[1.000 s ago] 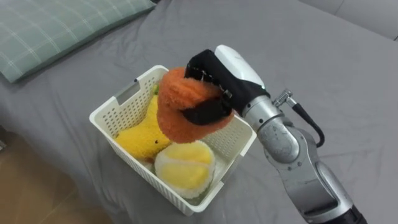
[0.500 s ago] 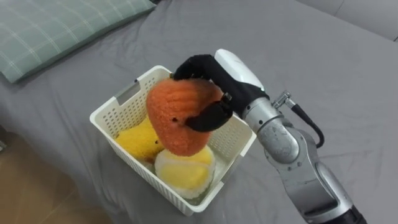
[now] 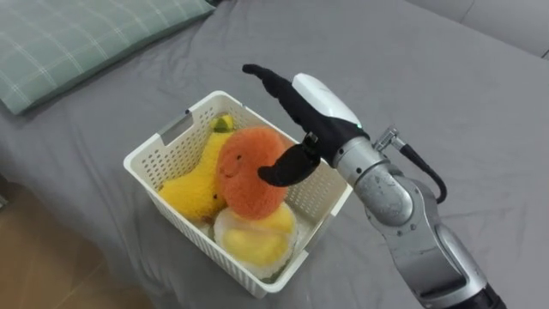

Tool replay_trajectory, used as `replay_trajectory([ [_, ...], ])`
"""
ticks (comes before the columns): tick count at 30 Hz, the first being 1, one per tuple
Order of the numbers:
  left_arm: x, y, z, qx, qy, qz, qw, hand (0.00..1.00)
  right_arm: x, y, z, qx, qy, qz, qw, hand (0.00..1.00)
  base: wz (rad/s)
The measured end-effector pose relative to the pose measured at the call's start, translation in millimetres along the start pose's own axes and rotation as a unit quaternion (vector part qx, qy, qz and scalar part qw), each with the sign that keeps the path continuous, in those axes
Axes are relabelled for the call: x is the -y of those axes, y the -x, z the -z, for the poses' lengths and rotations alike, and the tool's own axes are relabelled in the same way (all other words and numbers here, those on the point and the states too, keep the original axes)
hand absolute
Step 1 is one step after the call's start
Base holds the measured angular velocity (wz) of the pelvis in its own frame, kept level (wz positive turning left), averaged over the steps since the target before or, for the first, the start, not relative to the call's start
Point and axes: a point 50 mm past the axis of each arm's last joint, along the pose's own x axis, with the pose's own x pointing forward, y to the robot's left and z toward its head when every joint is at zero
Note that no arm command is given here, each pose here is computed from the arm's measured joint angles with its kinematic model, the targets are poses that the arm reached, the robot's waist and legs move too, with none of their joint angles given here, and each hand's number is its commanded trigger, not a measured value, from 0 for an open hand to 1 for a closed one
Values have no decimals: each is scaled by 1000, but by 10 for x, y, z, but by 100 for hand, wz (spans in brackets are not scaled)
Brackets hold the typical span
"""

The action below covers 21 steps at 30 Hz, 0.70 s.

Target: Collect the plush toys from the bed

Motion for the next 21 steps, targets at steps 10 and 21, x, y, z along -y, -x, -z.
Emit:
replay_trajectory([
  [10,-1,0,8,-2,1,0,1000,0,-8,0,12,-2,0,-4,1000,0,0],
  [21,-20,-6,-31,7,3,-15,1000,0,13,48,139,-13,-17,20,1000,0,-3],
])
